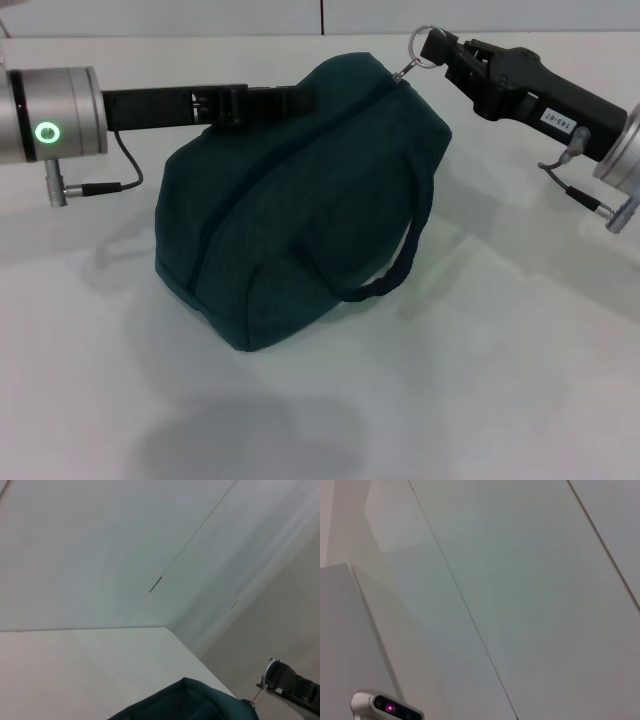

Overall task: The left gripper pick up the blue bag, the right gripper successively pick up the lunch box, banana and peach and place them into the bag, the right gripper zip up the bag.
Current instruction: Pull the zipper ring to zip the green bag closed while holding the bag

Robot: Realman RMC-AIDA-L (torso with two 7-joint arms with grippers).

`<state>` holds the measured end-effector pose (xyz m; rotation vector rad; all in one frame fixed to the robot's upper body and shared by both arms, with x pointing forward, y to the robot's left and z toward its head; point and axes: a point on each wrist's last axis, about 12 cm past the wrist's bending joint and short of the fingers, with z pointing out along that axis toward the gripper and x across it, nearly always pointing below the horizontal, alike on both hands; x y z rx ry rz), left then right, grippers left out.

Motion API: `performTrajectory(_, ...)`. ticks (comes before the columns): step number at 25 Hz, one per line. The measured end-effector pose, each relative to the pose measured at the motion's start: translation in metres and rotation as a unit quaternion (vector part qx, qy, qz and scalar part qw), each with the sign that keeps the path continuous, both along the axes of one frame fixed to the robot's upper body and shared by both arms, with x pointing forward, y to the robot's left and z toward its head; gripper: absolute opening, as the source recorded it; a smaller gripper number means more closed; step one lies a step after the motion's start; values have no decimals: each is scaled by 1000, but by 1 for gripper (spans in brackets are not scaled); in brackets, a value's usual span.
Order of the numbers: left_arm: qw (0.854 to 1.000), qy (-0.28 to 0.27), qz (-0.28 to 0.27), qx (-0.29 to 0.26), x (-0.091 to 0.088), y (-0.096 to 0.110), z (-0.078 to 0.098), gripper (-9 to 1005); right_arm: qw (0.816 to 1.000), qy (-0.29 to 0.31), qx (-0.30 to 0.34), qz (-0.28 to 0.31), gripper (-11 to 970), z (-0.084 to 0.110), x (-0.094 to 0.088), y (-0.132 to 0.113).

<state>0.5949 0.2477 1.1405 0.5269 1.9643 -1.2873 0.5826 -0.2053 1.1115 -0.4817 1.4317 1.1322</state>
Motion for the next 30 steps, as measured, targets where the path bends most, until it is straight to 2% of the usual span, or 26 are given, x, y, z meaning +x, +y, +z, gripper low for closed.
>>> performTrajectory(1, 1000, 0, 0, -1, 0, 0, 0, 293, 1000, 0, 0, 0, 11, 0, 0, 0)
performTrajectory(7, 1000, 1, 1, -5, 0, 0, 0, 103, 1000, 0, 0, 0, 11, 0, 0, 0)
performTrajectory(12, 1000, -1, -2, -3, 0, -1, 1, 54, 1000, 1, 1, 0, 12, 0, 0, 0)
performTrajectory(23, 1000, -4, -7, -8, -4, -1, -1, 55, 999, 15, 33, -31, 13, -4, -4, -14)
performTrajectory(30, 998, -28, -38, -43, -13, -3, 4, 55, 996, 48, 57, -50, 13, -11, -6, -23)
